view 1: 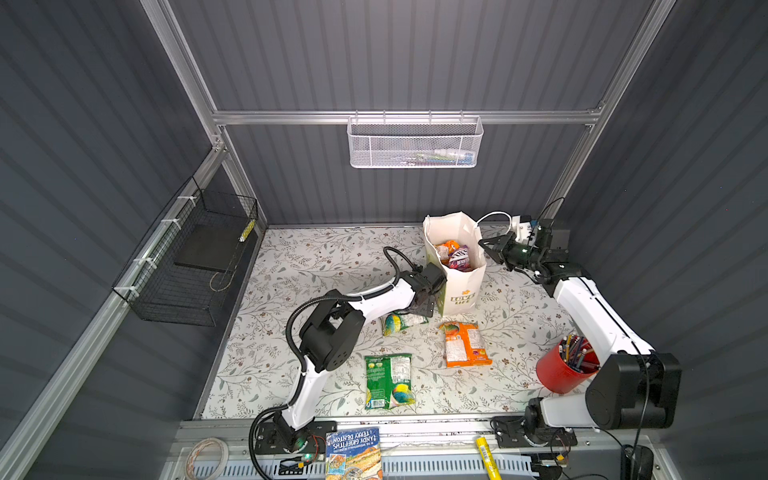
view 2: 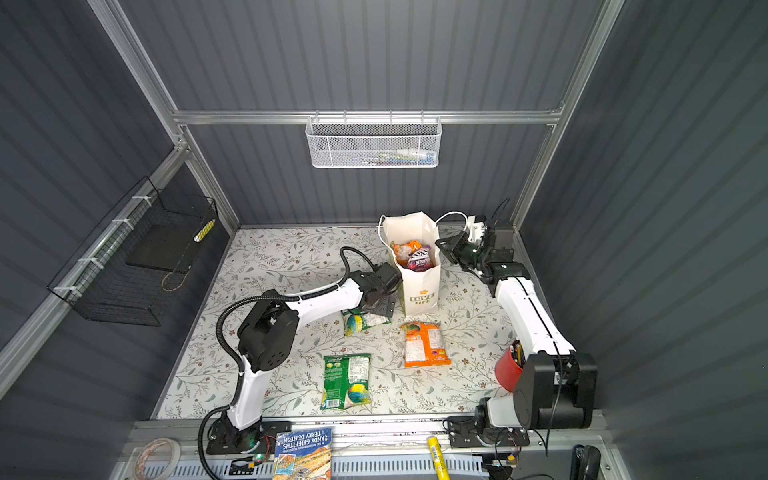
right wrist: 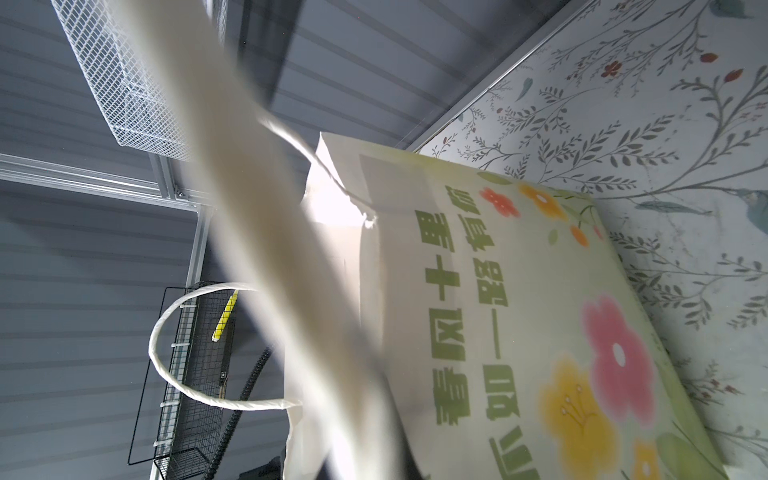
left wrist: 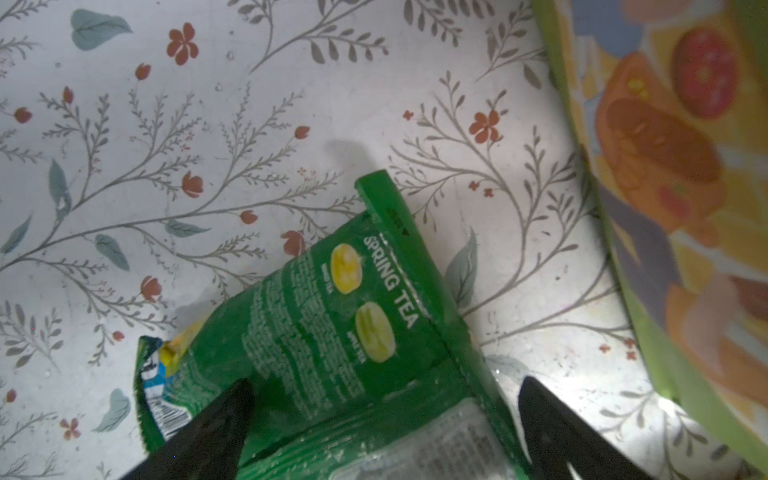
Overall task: Place the snacks into the paper bag
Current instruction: 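Lower the left gripper onto the green spring tea bag and grasp it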
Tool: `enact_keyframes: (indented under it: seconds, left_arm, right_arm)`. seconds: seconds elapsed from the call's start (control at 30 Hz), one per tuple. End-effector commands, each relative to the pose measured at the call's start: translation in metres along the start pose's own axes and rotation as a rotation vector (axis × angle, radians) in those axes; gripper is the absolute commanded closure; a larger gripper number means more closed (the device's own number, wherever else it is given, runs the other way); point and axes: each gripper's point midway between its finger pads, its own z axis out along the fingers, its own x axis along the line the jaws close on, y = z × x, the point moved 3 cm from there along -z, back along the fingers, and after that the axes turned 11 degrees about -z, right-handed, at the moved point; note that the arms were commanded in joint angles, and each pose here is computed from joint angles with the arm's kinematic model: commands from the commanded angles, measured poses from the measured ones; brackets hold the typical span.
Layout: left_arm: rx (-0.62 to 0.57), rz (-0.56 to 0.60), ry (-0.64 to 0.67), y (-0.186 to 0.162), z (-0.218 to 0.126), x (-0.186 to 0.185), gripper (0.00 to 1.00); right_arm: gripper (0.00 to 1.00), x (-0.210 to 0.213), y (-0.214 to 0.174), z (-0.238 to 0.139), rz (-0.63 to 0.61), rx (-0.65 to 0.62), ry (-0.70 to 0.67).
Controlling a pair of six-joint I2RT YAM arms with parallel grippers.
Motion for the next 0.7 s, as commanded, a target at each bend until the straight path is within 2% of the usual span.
enact_keyframes:
  seconds: [0.0, 0.13, 0.27, 0.33, 0.6, 0.67]
  left_arm:
    - [0.054, 0.005, 0.105, -0.018, 0.018, 0.015, 0.00]
    - [0.070, -0.008, 0.135, -0.027, 0.028, 0.021, 0.01]
    - [0.071, -0.020, 0.153, -0.030, 0.031, 0.025, 0.11]
    - [0.066, -0.027, 0.155, -0.030, 0.029, 0.025, 0.18]
    - [-0.003, -0.074, 0.147, -0.021, 0.003, 0.027, 0.61]
    - [-0.023, -0.086, 0.131, -0.018, -0.004, 0.026, 0.65]
  right_arm:
    - [1.00, 0.031, 0.013, -0.012, -0.079, -0.057, 0.101]
    - [1.00, 0.033, 0.013, -0.013, -0.080, -0.054, 0.109]
    - [1.00, 0.034, 0.013, -0.014, -0.081, -0.058, 0.109]
    - [1.00, 0.034, 0.012, -0.013, -0.079, -0.053, 0.115]
    - [1.00, 0.036, 0.012, -0.015, -0.083, -0.058, 0.118]
    - [1.00, 0.035, 0.012, -0.015, -0.081, -0.058, 0.115]
